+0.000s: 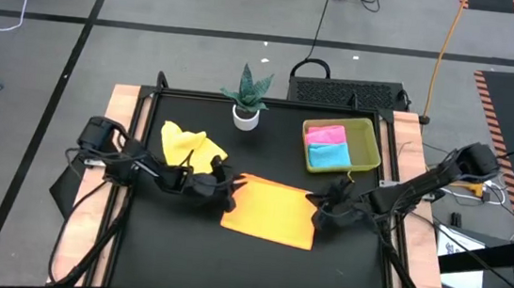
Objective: Fold microfiber towels
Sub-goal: Fold the orange microfiber cloth
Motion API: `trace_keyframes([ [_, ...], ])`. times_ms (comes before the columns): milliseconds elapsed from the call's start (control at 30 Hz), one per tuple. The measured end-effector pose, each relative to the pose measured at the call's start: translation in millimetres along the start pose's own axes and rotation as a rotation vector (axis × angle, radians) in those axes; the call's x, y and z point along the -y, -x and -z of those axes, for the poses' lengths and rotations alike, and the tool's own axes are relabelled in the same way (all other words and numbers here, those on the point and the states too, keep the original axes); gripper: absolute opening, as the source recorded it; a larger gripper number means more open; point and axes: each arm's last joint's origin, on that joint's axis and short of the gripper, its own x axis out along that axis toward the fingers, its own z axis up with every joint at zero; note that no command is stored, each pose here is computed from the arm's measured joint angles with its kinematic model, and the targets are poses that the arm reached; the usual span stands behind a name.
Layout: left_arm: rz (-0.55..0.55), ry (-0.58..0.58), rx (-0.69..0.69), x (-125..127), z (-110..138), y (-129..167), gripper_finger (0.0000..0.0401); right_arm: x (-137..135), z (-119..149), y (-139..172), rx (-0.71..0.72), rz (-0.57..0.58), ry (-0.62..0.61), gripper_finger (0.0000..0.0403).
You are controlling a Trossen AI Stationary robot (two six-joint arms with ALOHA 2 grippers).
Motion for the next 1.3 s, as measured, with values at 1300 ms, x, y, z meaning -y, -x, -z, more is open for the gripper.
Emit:
trace_keyframes([
  [1300,0.262,-0.085,-0.232,10,30,-6,0.0003,-28,34,-11,-0.054,-0.368,0.139,0.0],
])
